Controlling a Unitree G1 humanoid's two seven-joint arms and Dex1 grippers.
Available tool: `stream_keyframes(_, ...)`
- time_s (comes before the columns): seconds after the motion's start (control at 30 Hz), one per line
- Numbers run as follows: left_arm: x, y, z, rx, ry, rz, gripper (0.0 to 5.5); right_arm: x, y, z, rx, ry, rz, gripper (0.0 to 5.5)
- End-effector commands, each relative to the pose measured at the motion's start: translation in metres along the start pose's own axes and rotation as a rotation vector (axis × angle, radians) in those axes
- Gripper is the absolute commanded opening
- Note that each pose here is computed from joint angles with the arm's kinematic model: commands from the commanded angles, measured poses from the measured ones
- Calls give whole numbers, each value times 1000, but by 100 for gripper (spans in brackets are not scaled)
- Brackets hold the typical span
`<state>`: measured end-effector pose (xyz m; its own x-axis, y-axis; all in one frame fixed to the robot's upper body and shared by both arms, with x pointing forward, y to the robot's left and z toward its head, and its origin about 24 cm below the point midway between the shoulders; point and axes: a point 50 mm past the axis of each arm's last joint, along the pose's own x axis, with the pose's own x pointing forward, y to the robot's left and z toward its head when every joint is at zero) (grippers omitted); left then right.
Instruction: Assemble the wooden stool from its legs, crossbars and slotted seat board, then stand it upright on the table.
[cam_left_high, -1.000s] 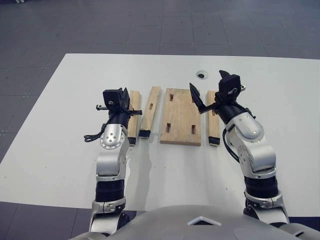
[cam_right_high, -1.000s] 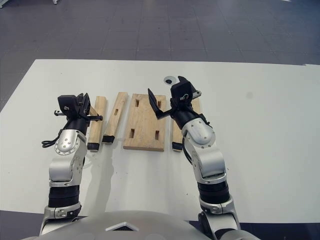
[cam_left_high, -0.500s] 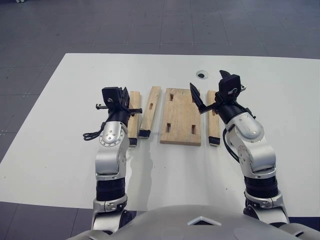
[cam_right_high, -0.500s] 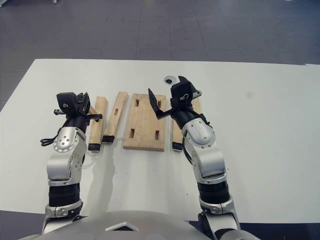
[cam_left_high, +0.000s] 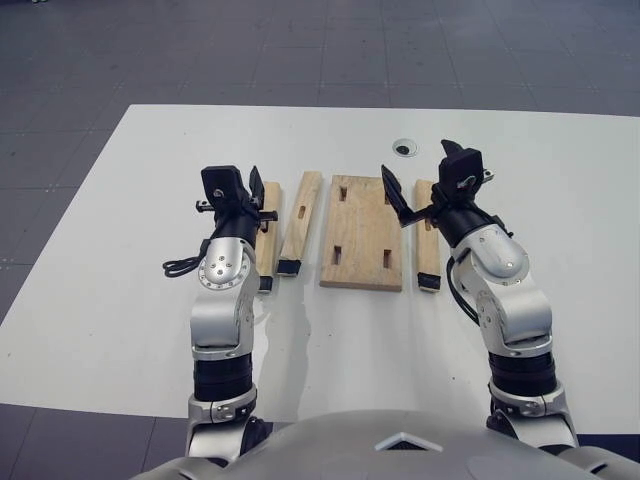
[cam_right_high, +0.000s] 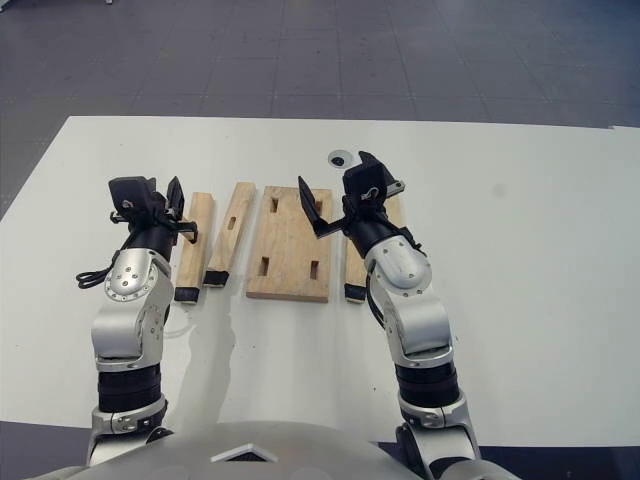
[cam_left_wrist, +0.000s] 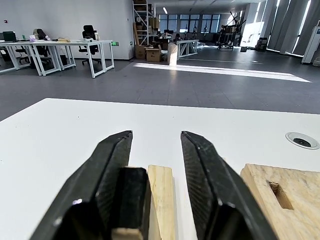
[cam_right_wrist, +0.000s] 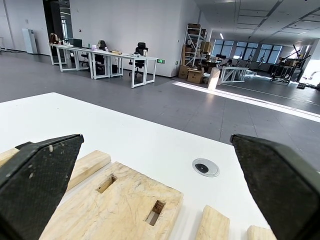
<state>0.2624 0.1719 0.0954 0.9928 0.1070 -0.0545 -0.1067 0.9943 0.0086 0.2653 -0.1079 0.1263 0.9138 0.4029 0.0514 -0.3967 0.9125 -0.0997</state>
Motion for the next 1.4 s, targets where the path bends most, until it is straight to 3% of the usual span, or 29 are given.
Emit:
stream_keyframes(0.03,5,1,37,-2,-96,11,246,2,0,3,-4,-2,0,550)
stream_keyframes(0.17,6,5,90,22,-195,17,246,2,0,2,0,0,-5,550)
stream_keyframes(0.3,10,3,120,32,-186,-24,246,1,1,1,6,1,-17,550)
stream_keyframes(0.47,35,9,101,-27,18,-58,246,3,3,1,12,-2,-19,550)
stream_keyframes(0.6,40,4,88,-86,103,-97,246,4,1,2,10,-5,-21,550)
stream_keyframes(0.7,40,1,103,-116,54,-115,246,4,1,2,9,-6,-24,550)
stream_keyframes(0.8,36,-1,160,-127,-152,-125,246,4,0,3,6,-7,-23,550)
stream_keyframes(0.87,33,1,182,-104,-203,-132,246,4,1,3,5,-8,-22,550)
stream_keyframes(0.93,36,4,155,-109,-83,-141,246,4,1,3,3,-8,-19,550)
stream_keyframes(1.07,25,-5,37,-201,346,-226,246,5,0,4,1,-12,-18,550)
stream_keyframes(1.17,10,-6,-15,-286,474,-188,246,6,-1,5,1,-18,-20,550)
stream_keyframes(1.27,14,-2,-11,-309,400,-150,246,5,-1,5,5,-17,-26,550)
stream_keyframes(1.4,27,-2,37,-332,195,-163,246,4,2,3,14,-9,-22,550)
